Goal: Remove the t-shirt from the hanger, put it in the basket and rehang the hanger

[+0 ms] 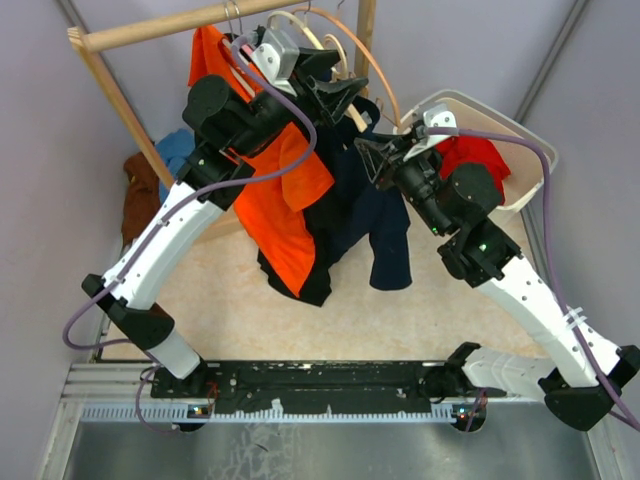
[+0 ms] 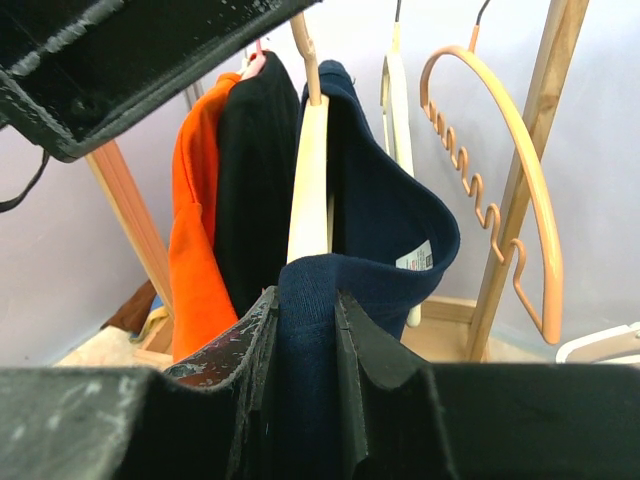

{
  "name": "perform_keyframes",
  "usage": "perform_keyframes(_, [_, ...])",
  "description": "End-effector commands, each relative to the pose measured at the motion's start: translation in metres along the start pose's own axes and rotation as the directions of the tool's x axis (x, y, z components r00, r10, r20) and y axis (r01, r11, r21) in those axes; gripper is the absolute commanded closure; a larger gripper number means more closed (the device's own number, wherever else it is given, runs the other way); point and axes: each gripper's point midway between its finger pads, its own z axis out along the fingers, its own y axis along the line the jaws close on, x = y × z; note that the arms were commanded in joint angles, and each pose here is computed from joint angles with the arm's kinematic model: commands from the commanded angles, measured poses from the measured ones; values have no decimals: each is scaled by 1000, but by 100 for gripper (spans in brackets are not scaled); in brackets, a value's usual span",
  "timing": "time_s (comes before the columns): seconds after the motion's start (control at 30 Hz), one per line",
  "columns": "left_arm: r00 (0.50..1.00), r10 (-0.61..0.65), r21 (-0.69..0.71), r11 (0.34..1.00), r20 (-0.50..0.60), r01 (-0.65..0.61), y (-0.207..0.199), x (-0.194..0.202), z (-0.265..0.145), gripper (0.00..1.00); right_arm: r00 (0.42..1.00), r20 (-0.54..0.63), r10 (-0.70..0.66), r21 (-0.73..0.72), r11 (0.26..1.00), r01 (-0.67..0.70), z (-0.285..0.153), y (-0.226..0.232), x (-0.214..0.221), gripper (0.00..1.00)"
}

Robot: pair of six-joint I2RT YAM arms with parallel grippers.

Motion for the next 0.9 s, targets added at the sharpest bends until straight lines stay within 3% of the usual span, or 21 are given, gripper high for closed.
perform_keyframes(0.0, [999,11,53,999,37,-13,-9,-4,5,38,987,161,30,-21,999,-27,-9,4,-50,100])
perform_keyframes(0.27, [999,-5,40,999,37,3,-6,-6,8,60,985,172,29,-18,999,-26,-10,3,-54,100])
perform_keyframes(0.53, [999,-17,-22,1000,49,19,4,-13,7,96,987,155,30,-20,999,-27,-7,4,-50,100])
perform_keyframes(0.57, [998,-21,-36,999,51,22,6,-14,7,100,988,153,29,-19,999,-27,-8,4,-49,97])
perform_keyframes(0.6, [999,-25,-49,998,48,27,8,-13,7,100,988,150,28,-17,1000,-25,-8,4,-49,82])
perform_keyframes(0.67, [998,-29,-87,996,47,33,15,-13,8,100,989,148,29,-15,1000,-27,-9,3,-49,64])
perform_keyframes(0.73, [999,-30,-135,990,45,36,25,-14,9,100,989,145,27,-11,1000,-25,-12,2,-50,55])
perform_keyframes(0.87, [999,-16,-216,976,42,25,40,-15,10,100,993,119,21,1,1000,-21,-18,-1,-47,49])
